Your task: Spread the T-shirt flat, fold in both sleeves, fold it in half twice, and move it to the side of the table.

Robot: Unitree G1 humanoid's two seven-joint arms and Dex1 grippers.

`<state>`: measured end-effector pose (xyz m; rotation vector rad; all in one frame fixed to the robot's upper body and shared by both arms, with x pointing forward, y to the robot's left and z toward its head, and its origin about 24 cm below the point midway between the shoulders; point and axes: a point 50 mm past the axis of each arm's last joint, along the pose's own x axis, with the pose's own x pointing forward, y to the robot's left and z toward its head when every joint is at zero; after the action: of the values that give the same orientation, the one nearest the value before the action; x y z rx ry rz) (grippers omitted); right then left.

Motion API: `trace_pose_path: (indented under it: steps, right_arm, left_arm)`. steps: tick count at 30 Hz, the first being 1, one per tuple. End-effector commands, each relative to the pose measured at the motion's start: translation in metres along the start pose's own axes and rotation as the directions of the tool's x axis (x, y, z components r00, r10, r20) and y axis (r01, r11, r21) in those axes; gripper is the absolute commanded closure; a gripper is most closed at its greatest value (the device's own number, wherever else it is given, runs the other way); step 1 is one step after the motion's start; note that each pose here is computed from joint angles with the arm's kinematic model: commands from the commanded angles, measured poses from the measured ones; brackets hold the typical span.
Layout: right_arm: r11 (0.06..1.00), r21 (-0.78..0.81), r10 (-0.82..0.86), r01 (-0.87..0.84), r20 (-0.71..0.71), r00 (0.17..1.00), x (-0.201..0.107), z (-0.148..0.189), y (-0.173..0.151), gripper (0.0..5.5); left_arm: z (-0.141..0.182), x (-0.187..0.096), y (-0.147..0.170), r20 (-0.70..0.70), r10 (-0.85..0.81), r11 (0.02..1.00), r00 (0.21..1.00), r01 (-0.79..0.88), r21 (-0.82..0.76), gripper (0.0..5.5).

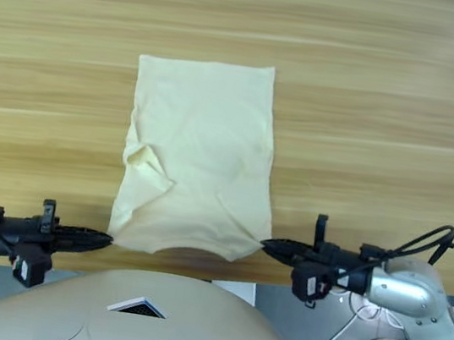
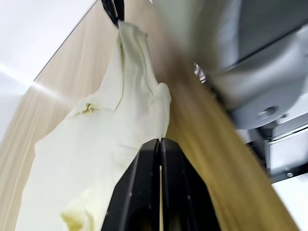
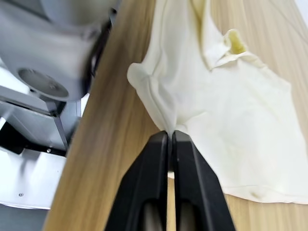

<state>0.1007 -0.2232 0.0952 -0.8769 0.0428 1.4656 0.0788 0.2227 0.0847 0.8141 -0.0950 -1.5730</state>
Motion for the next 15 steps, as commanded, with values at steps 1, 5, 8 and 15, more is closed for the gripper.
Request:
trace_pose_path:
  steps: [1, 5, 8, 15]
  right_arm:
    - [0.999, -0.031, 0.023, -0.021, 0.082, 0.996, -0.01, 0.018, 0.0, 5.5]
    - [0.999, -0.036, 0.018, -0.013, 0.148, 0.989, -0.015, 0.029, 0.0, 5.5]
    - [0.999, -0.035, -0.009, 0.015, 0.168, 0.986, -0.016, 0.032, -0.003, 5.5]
    - [0.975, -0.028, -0.217, 0.221, 0.093, 0.972, -0.006, 0.013, -0.046, 5.5]
  left_arm:
    - [0.027, -0.003, 0.003, 0.134, -0.014, 1.0, 0.991, 0.012, 0.013, 5.47]
    - [0.042, -0.009, 0.011, 0.245, 0.06, 0.998, 0.968, -0.06, -0.009, 5.47]
    - [0.028, -0.011, 0.02, 0.197, 0.134, 0.991, 0.971, -0.129, -0.037, 5.47]
    - [-0.023, -0.003, 0.069, 0.02, 0.336, 0.942, 0.942, -0.336, -0.017, 5.47]
